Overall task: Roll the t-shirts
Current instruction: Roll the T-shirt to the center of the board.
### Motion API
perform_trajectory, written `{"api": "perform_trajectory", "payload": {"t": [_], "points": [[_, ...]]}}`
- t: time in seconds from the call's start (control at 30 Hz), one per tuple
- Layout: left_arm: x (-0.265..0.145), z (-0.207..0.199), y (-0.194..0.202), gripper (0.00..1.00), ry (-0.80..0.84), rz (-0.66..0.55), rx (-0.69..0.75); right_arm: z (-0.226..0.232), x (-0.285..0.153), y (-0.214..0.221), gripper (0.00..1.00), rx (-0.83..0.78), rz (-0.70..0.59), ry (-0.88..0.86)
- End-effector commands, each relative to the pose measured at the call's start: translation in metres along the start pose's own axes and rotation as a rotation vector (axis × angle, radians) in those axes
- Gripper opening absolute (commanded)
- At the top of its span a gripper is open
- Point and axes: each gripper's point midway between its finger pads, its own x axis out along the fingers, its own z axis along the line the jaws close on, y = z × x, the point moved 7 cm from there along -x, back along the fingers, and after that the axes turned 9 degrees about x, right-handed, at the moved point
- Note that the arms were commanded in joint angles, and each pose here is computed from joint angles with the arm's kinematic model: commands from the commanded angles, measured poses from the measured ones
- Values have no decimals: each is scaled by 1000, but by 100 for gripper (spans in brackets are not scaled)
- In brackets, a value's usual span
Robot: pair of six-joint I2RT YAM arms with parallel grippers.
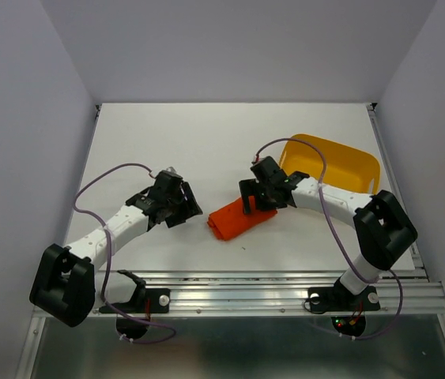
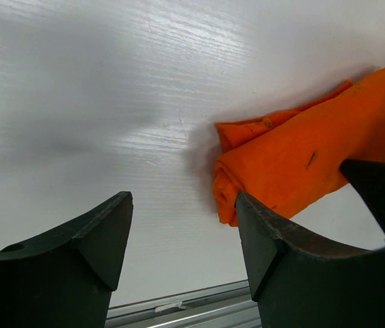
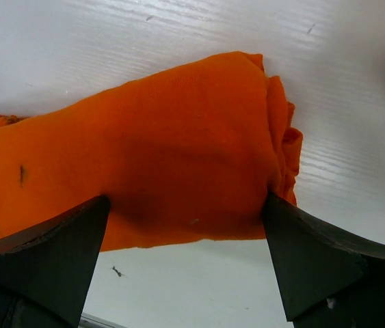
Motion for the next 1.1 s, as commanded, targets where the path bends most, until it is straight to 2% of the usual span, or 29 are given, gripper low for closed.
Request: {"api": "perform_trajectory", "payload": {"t": [0.0,0.23,0.33,0.5,0.6,0.8,0.93,1.07], "points": [[-16,-6,-18,73,14,-75,-16,23,9,1,98,7,-43,-50],[-16,-2,-16,73,2,-39,2,58,-2,30,98,104,18,-109],[-14,-1,-13,79,15,-31,7,63,-11,34,98,141,8,-106],[-9,-2,-1,84,79,21,14,55,-40,22,100,215,-107,-92],[-7,2,7,91,78,39,6,47,-56,15,100,226,-168,-87],[-3,18,22,93,22,30,-55,26,-59,13,100,252,-162,-67],[6,12,26,93,136,26,-44,17,-56,12,100,262,-139,-61],[19,6,34,92,234,89,-6,9,-47,9,100,282,-95,-128]]}}
